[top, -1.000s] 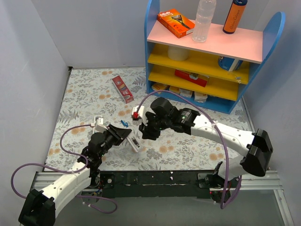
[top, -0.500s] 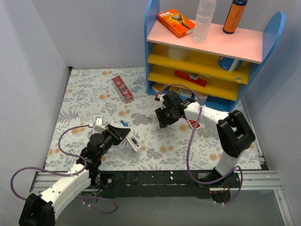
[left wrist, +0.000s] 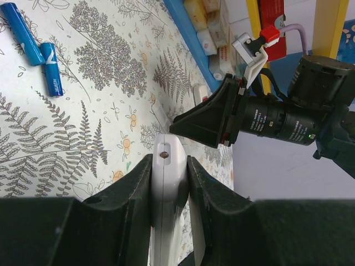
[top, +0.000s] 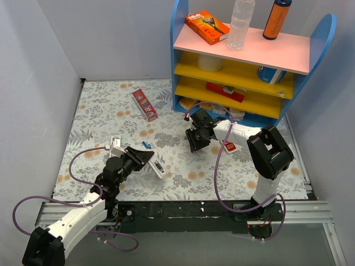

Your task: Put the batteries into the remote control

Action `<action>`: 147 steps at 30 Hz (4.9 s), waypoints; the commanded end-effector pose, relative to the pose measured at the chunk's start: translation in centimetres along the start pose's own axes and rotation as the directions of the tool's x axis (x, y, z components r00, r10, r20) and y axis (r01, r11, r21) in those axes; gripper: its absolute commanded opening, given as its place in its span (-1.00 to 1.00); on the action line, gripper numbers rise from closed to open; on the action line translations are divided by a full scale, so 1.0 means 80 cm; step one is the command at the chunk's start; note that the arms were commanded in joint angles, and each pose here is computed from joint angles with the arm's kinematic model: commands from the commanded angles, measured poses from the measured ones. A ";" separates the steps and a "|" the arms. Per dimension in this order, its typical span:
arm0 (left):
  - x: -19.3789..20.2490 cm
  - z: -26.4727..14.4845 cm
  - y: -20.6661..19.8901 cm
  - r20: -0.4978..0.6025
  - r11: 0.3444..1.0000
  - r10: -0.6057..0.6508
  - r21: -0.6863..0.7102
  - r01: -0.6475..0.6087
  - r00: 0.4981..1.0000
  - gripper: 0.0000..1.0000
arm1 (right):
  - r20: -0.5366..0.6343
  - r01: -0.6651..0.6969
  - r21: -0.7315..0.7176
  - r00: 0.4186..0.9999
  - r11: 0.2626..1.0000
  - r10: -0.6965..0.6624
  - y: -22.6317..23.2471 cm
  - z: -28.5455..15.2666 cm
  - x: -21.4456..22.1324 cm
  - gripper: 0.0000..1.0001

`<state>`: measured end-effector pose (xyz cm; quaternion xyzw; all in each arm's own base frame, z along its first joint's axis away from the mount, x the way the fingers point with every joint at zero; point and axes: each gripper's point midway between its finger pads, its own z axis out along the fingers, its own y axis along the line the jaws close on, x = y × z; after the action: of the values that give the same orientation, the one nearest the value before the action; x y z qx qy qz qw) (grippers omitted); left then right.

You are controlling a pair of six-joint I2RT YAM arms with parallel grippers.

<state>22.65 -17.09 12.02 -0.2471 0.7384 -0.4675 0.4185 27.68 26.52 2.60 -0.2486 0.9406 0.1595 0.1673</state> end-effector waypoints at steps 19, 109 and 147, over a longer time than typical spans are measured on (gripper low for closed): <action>0.010 0.002 -0.007 -0.043 1.000 -0.015 0.026 0.016 0.999 -1.00 | -0.010 0.147 0.154 0.989 0.977 -0.147 0.001 -0.004 0.008 -0.92; 0.053 0.058 0.001 -0.256 0.998 0.056 -0.003 -0.058 0.965 -1.00 | 0.039 0.390 0.019 0.920 0.921 -0.390 0.038 -0.022 0.058 -0.35; 0.026 0.022 0.090 -0.023 0.942 -0.071 -0.331 0.059 0.997 0.96 | 0.040 0.487 -0.089 0.873 0.869 -0.485 0.046 -0.025 0.034 -0.29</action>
<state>23.60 -17.75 5.71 -0.3076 0.7929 -0.3974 0.3445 22.47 26.68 3.16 -0.4674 0.8497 0.1479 0.1944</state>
